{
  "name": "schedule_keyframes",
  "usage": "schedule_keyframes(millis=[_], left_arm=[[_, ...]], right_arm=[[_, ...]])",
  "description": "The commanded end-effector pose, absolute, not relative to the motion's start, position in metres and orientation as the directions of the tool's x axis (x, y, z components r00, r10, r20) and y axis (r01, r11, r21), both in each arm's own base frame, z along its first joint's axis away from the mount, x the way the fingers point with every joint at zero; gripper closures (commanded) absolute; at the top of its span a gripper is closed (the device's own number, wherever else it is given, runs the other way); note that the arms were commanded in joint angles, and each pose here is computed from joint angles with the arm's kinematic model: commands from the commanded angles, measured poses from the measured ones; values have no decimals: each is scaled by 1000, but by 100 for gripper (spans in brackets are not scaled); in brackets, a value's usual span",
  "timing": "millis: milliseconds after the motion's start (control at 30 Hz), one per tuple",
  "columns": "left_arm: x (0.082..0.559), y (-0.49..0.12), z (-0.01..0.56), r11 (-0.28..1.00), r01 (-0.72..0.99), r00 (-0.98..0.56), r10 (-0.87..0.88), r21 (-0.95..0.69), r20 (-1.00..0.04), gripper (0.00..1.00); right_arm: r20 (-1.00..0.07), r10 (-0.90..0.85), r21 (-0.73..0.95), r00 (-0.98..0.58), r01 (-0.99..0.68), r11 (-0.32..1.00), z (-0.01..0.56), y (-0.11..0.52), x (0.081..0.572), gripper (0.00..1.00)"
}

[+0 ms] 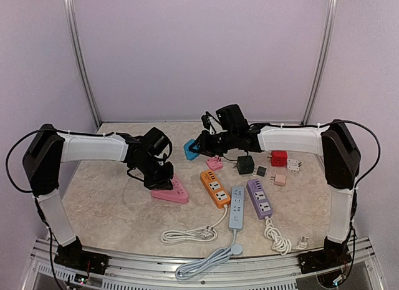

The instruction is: Pull the plug off the socket

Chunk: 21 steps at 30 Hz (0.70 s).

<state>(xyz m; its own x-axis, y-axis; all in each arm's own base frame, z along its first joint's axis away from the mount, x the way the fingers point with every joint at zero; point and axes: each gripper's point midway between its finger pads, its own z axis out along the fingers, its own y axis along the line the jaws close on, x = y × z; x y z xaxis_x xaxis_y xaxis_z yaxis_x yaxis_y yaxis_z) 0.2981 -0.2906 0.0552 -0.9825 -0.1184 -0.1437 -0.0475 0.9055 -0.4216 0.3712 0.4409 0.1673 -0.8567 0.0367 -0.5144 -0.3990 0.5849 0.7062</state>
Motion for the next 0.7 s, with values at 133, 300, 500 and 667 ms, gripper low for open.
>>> schedule_keyframes(millis=[133, 300, 500, 667], left_arm=[[300, -286, 91, 924, -5, -975, -90, -382, -205, 100], [299, -277, 114, 923, -2, -963, -105, -384, -249, 100], [298, -268, 131, 922, 1, -953, -116, -387, -279, 100], [297, -262, 133, 922, -7, -951, -126, -387, -283, 100]], right_arm=[[-618, -71, 414, -783, -401, 817, 138, 414, 416, 100], [-639, -135, 245, -757, -368, 897, 120, 400, 441, 100], [-632, -208, 146, -747, -377, 915, 100, 403, 454, 99], [-608, -275, 79, -745, -401, 912, 86, 415, 452, 97]])
